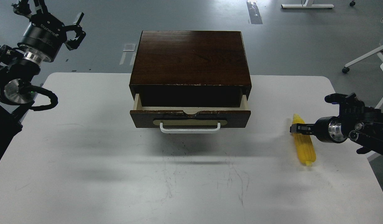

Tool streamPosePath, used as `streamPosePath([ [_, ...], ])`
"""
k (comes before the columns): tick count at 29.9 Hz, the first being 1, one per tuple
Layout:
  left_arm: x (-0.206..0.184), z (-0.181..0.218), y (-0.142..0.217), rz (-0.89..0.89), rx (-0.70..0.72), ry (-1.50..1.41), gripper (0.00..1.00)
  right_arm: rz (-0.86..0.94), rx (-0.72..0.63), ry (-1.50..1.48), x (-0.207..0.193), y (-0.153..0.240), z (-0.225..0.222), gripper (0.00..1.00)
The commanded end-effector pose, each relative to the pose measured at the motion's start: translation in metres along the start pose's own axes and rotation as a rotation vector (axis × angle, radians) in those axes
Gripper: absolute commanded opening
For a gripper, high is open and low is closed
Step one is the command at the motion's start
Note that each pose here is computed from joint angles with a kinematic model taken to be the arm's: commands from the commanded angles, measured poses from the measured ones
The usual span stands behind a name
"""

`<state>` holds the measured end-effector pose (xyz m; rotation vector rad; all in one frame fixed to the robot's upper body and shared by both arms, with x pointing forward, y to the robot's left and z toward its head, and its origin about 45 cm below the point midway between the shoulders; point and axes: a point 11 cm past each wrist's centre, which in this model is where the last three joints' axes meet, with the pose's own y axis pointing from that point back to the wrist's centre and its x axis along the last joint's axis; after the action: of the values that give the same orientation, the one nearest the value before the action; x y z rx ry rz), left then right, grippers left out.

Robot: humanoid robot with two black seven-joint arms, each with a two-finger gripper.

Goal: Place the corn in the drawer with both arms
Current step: 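Reach the right gripper to the yellow corn and grasp it, then lift the corn over the box and lower it into the open drawer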

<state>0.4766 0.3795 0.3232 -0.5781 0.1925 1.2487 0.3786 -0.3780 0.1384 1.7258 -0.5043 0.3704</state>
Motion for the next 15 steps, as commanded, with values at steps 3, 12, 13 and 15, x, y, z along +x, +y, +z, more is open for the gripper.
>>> streamPosePath([
  [3, 0.004, 0.011, 0.0, 0.006, -0.017, -0.012, 0.98, 0.093, 0.029, 0.02, 0.041, 0.014, -0.017, 0.06],
  [12, 0.008, 0.015, 0.003, 0.015, -0.022, -0.016, 0.98, 0.334, 0.217, 0.208, 0.158, 0.086, -0.135, 0.05],
  [13, 0.008, 0.016, 0.003, 0.015, -0.023, -0.017, 0.98, 0.345, 0.241, 0.231, 0.163, 0.091, -0.149, 0.05],
  [15, 0.011, 0.02, 0.004, 0.021, -0.026, -0.028, 0.98, 0.376, 0.322, 0.325, 0.175, 0.109, -0.203, 0.05],
])
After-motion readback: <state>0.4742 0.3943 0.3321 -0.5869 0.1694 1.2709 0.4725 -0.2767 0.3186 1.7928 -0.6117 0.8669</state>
